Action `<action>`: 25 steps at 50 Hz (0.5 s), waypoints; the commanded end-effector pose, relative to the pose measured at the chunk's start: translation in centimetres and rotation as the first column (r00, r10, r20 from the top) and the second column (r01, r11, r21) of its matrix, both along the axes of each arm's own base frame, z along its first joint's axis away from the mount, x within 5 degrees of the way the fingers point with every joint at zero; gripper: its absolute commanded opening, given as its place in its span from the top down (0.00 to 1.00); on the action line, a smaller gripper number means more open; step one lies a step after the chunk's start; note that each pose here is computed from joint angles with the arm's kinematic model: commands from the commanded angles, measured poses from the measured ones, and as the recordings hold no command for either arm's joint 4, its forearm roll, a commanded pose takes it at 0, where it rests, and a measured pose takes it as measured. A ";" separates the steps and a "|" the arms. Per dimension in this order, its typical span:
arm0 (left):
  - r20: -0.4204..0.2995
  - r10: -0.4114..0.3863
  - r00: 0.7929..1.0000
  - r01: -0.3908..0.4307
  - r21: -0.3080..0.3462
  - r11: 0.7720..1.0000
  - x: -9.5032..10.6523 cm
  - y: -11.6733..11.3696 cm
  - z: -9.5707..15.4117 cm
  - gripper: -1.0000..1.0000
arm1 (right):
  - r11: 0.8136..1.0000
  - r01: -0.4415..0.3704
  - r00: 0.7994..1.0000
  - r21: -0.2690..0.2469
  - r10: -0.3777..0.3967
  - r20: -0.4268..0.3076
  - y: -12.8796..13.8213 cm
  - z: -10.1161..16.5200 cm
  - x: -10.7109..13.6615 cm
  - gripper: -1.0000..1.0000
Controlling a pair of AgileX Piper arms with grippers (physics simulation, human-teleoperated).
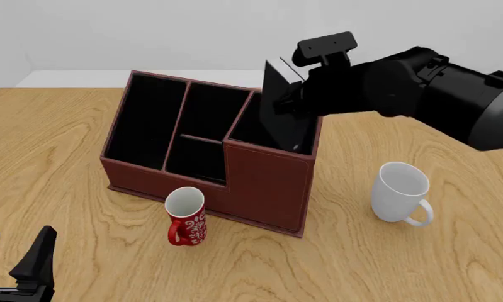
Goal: Pick up the book and place it in the right compartment of the caddy.
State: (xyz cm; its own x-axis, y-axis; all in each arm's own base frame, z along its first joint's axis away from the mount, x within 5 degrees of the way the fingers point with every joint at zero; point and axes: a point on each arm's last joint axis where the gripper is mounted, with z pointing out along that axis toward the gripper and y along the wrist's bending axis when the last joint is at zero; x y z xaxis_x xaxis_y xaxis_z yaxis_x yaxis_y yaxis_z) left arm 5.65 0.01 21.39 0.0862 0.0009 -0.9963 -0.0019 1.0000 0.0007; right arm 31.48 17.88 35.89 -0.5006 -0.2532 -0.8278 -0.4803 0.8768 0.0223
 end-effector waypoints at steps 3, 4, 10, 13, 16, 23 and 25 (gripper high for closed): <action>0.000 0.000 1.000 0.000 0.000 1.000 0.0 0.0 0.0 0.00 | 0.999 0.026 1.000 0.035 -0.025 -0.016 0.3 -0.9 0.5 1.00; 0.000 0.000 1.000 0.000 0.000 1.000 0.0 0.0 0.0 0.00 | 0.999 0.025 1.000 0.034 -0.024 -0.017 0.3 -0.9 0.5 1.00; 0.000 0.000 1.000 0.000 0.000 1.000 0.0 0.0 0.0 0.00 | 0.999 0.030 0.999 0.033 -0.029 -0.026 0.4 -1.5 0.9 1.00; 0.000 0.000 1.000 0.000 0.000 1.000 0.0 0.0 0.0 0.00 | 0.999 0.031 0.999 0.033 -0.030 -0.034 0.6 -2.0 1.0 1.00; 0.000 0.000 1.000 0.000 0.000 1.000 0.0 0.0 0.0 0.00 | 0.999 0.035 0.999 0.033 -0.034 -0.039 0.6 -2.4 1.2 1.00; 0.000 0.000 1.000 0.000 0.000 1.000 0.0 0.0 0.0 0.00 | 0.999 0.043 0.998 0.029 -0.042 -0.050 0.6 -3.2 1.7 1.00; 0.000 0.000 1.000 0.000 0.000 1.000 0.0 0.0 0.0 0.00 | 0.999 0.046 0.998 0.029 -0.044 -0.052 0.6 -3.3 1.8 1.00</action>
